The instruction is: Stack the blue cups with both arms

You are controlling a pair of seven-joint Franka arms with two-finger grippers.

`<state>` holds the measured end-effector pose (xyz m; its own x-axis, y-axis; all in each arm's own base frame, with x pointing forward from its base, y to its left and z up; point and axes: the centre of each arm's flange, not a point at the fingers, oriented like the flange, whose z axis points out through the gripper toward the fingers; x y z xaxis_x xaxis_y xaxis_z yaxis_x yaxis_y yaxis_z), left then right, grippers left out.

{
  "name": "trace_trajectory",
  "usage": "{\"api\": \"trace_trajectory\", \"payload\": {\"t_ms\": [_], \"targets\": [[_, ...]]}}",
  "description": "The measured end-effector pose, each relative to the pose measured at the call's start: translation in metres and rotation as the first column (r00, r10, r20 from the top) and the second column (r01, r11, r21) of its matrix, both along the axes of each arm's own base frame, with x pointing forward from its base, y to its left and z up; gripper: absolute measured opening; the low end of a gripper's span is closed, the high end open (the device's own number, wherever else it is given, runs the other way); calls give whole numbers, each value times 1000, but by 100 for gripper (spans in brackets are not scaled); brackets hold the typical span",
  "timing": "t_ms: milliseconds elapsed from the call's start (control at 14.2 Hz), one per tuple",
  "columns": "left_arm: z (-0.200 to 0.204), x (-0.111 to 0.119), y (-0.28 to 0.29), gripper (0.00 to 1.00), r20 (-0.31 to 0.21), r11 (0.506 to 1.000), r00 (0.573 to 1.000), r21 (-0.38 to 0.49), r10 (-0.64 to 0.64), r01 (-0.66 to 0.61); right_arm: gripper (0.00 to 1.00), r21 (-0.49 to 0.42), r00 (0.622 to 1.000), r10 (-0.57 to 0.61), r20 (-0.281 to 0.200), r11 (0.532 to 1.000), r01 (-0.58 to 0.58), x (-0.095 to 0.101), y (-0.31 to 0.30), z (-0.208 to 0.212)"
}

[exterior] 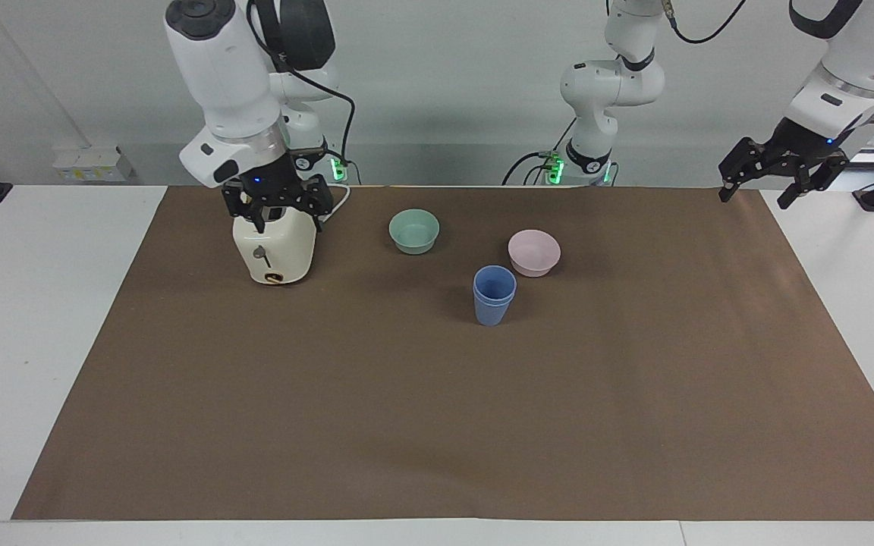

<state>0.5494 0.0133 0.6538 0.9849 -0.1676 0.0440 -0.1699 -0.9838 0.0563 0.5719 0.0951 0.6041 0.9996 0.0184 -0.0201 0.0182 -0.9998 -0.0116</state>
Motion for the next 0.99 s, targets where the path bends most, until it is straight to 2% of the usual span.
{"api": "trace_trajectory", "payload": {"t_ms": [211,493,986], "targets": [[0,0,0,100,0,1000,1000,0,0,0,100,-42,999,42,11,998,-41,-2,-26,10],[0,0,0,100,0,1000,1000,0,0,0,100,-46,1000,-5,27,999,6,-5,-63,22],[0,0,0,100,-1,1000,1000,0,0,0,100,8,999,-51,15,999,51,-8,-69,20]]}}
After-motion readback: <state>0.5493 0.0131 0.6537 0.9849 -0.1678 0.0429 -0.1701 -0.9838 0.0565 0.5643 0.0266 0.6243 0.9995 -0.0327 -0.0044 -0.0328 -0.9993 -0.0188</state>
